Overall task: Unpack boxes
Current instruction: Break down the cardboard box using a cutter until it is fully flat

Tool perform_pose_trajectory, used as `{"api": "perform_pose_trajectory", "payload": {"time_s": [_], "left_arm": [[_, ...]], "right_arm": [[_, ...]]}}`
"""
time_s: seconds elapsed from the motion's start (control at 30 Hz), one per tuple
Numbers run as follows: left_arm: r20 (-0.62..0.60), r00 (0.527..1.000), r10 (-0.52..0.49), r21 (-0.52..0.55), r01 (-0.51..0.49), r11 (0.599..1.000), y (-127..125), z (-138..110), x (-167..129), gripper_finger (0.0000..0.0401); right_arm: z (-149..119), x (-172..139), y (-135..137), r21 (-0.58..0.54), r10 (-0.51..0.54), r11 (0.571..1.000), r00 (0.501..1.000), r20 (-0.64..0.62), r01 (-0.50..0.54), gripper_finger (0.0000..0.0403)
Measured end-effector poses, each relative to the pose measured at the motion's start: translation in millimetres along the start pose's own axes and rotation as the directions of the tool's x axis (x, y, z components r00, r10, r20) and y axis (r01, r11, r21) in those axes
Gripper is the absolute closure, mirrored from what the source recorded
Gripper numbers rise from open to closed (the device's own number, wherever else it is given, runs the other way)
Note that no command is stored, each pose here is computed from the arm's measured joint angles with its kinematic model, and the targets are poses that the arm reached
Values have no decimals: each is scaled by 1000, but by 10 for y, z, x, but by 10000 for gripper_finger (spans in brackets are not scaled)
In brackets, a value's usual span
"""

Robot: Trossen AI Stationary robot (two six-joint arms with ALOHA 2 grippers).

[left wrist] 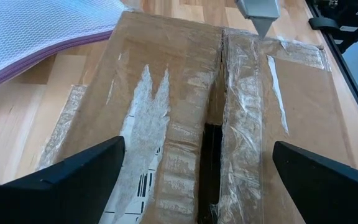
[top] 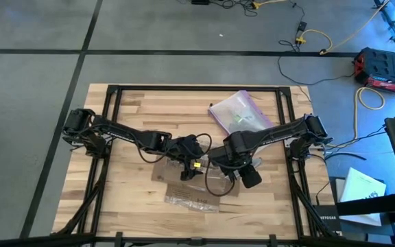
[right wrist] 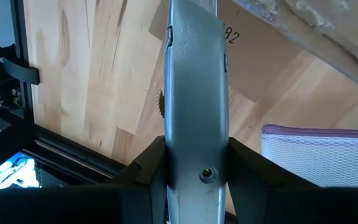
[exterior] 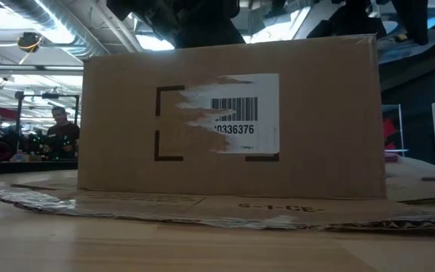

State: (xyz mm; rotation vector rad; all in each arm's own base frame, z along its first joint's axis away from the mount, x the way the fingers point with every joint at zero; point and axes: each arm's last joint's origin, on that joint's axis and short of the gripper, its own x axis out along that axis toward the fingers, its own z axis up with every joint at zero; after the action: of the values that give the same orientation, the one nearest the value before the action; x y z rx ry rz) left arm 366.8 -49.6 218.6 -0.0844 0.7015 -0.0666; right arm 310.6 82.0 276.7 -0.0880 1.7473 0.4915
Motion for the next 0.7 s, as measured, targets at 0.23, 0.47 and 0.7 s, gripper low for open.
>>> {"api": "perform_pose_trajectory", "payload": {"time_s": [0.23, 0.47, 0.7], "left_arm": [[1, 1000, 0, -1, 0, 1000, 0, 1, 0, 1], [1, 1000, 0, 0, 0, 1000, 0, 3, -1, 1], [2, 1000, 0, 0, 0, 1000, 0, 4, -1, 1]], "right_arm": [[2, 2, -1, -5, 0, 1000, 1000, -1, 0, 291], [3, 2, 4, 16, 17, 1000, 1000, 2, -17, 291], [6, 2, 13, 44, 49, 998, 999, 9, -50, 291]]}}
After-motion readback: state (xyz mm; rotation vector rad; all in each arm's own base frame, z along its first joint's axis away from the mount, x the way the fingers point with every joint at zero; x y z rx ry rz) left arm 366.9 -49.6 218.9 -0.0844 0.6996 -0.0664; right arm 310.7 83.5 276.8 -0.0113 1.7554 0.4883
